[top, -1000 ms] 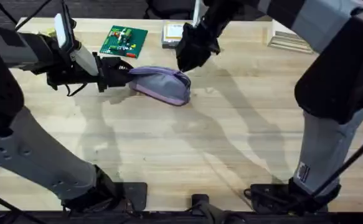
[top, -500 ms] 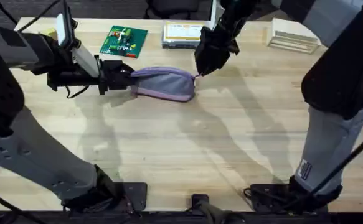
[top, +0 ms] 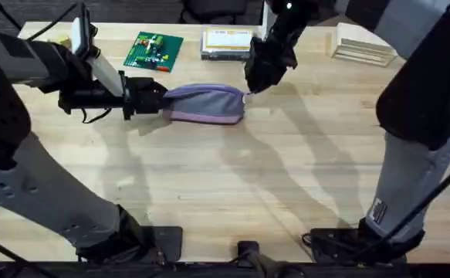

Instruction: Unzip the bag, pick up the pens from the table one at a time and place them inside, then zip the bag closed.

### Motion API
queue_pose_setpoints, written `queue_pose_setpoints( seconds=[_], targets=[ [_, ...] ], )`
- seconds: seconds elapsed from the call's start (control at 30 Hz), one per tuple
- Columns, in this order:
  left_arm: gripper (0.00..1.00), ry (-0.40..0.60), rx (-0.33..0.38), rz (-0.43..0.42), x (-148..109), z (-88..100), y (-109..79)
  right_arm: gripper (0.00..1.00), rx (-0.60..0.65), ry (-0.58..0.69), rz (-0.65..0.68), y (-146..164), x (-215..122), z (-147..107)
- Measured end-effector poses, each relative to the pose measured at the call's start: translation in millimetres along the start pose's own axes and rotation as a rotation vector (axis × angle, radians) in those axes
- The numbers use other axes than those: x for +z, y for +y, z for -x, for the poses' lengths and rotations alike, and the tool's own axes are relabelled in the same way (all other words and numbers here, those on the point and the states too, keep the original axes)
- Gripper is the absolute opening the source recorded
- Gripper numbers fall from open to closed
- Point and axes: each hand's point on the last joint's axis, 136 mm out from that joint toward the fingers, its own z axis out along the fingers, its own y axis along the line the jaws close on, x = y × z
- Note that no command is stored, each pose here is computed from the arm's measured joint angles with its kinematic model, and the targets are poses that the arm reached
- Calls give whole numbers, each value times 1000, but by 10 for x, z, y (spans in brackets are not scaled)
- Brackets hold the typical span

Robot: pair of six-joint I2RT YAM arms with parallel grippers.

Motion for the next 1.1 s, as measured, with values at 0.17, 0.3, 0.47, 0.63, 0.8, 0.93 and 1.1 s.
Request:
queue_pose_setpoints(
  seconds=[0.17,0.3,0.47,0.63,0.8,0.93,1.1],
  targets=[
    [42,0,-7,-3,0,0,-9,34,16,25,-23,-112,200,-89],
    [42,0,-9,-6,6,2,-17,34,40,55,-36,-173,301,-166],
    [42,0,-9,-6,6,2,-17,34,39,50,-36,-168,276,-161],
    [42,3,-5,-4,4,-2,-10,55,31,19,-13,-104,136,-74],
    [42,7,-5,-2,-1,-14,-8,778,8,-55,-7,-50,-105,93],
    [42,8,-5,-2,-1,-14,-8,996,-16,-104,-21,0,-236,170],
    [42,8,-5,-2,-1,-14,-7,998,-51,-152,-85,39,-293,201]
  ],
)
